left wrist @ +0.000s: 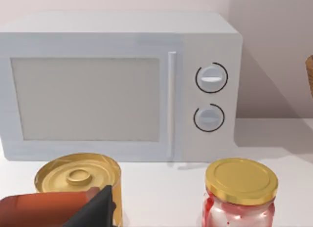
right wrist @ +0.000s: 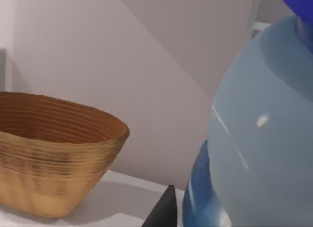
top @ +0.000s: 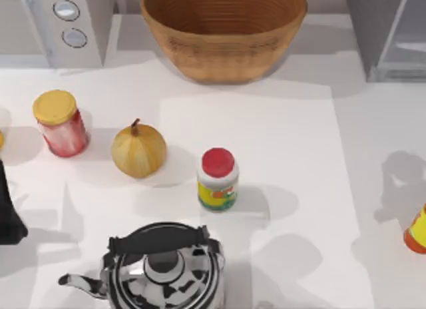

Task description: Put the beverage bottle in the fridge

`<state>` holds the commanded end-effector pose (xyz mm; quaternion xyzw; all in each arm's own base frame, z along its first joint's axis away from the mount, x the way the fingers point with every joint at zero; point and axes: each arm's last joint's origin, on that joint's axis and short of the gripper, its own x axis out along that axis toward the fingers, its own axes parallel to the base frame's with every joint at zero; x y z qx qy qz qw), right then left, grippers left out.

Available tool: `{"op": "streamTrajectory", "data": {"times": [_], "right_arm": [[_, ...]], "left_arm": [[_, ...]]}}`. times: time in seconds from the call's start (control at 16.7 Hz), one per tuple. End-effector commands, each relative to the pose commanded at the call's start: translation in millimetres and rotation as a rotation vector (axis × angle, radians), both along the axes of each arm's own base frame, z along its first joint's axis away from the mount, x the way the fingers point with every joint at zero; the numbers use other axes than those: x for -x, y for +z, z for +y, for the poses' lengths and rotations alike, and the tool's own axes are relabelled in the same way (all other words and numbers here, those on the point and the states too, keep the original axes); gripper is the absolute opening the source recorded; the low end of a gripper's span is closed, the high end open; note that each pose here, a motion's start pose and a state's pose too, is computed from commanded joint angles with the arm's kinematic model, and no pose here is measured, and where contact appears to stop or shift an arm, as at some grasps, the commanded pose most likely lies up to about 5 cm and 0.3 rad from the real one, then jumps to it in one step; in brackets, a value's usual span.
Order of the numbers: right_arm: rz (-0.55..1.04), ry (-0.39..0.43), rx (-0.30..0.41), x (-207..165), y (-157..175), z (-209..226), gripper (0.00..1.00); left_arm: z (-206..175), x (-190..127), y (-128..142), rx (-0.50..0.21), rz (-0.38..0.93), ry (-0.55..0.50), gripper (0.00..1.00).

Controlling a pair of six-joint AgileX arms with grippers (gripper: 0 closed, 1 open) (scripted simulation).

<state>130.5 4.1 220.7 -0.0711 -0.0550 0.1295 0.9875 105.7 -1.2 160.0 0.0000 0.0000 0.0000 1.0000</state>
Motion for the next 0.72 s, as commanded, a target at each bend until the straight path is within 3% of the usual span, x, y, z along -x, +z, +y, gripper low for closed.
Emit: {"op": "streamTrajectory", "data": {"times": [0.36, 0.72], "right_arm": [[0.097, -0.232, -0.130, 23.7, -54.3, -4.8, 0.01], [0.113, -0.260, -0.143, 24.5, -60.8, -5.5, 0.01]], "left_arm": [[0.0, 0.0, 0.0, 0.000, 0.000, 0.000, 1.00], [0.0, 0.0, 0.0, 0.000, 0.000, 0.000, 1.00]]}}
